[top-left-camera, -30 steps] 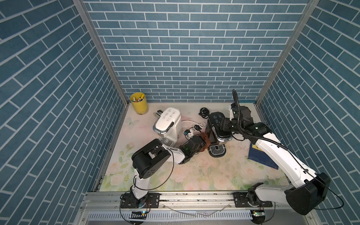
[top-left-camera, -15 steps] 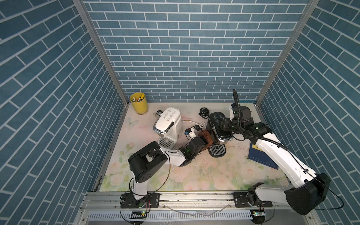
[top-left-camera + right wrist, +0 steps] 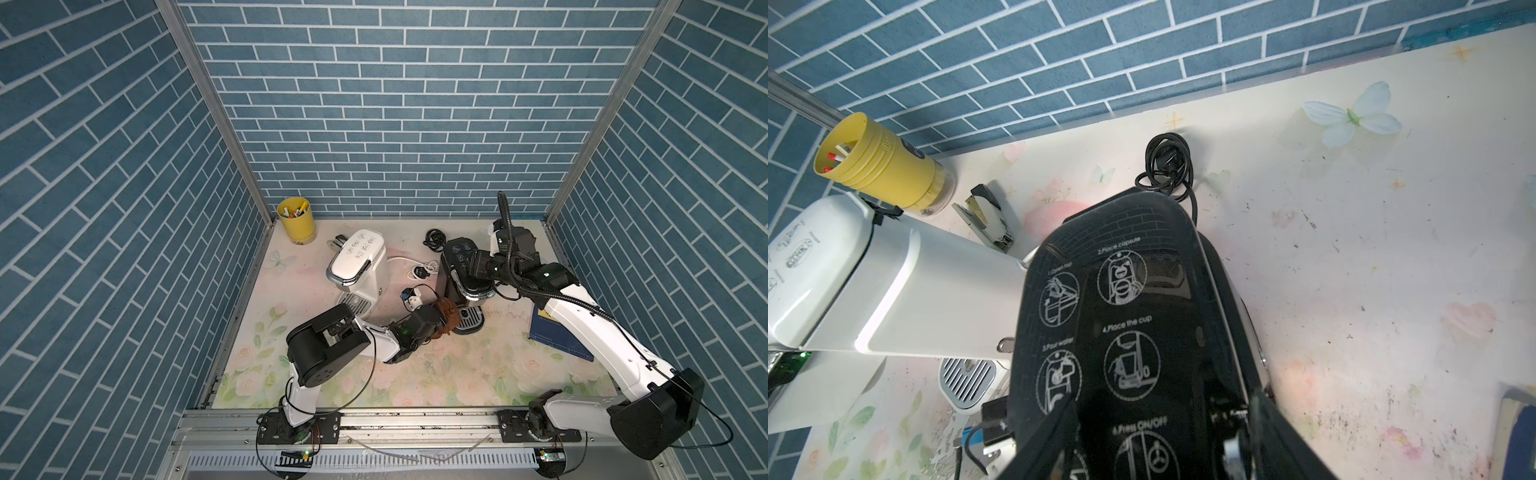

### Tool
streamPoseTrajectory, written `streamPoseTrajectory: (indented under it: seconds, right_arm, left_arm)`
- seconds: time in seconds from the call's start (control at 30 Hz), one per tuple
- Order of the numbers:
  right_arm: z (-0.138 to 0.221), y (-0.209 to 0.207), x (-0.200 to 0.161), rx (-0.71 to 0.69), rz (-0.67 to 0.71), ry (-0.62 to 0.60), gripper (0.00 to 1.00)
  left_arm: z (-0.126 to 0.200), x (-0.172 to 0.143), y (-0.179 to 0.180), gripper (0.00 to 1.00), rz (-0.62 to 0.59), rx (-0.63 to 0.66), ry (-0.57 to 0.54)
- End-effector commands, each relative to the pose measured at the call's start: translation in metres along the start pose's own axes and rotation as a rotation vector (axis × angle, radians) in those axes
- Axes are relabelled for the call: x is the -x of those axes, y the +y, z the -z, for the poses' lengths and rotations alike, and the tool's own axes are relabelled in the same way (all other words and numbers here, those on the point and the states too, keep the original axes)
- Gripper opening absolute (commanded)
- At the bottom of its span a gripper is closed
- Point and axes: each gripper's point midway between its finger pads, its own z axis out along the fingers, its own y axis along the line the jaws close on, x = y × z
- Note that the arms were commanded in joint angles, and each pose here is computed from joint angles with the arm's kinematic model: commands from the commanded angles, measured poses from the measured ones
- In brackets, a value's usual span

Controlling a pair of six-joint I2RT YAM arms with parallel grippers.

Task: Wipe the surface of a coffee machine
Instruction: Wipe the dirt from the surface of the coffee machine.

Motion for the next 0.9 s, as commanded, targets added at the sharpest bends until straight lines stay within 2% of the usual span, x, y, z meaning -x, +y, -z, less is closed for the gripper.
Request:
streamPoseTrajectory:
  seconds: [0.0,0.17,0.43,0.57,0.7,0.87]
  right_arm:
    - [-0.017,0.003,-0.049,0.026,-0.007,0.183,0.63]
    - [-0.017,-0.005,-0.054,-0.006,-0.006,0.193,0.63]
    - [-0.010,-0.024,-0.063,-0.066,-0.014,0.199,0.64]
    - [-0.008,-0.034,-0.069,-0.089,-0.028,0.214,0.67]
    - [-0.007,-0.039,-0.075,-0.096,-0.035,0.225,0.68]
    - [-0.006,-0.040,-0.077,-0.090,-0.039,0.227,0.68]
  left_arm:
    - [0.012,-0.005,-0.056,0.00,-0.017,-0.150,0.032]
    - [0.010,-0.006,-0.061,0.00,-0.065,-0.174,0.028]
    - [-0.002,0.016,-0.056,0.00,-0.184,-0.197,-0.046]
    - [-0.009,0.027,-0.066,0.00,-0.222,-0.228,-0.050]
    - [-0.012,0.030,-0.067,0.00,-0.276,-0.203,-0.061]
    - [-0.022,0.023,-0.028,0.00,-0.288,-0.085,-0.039]
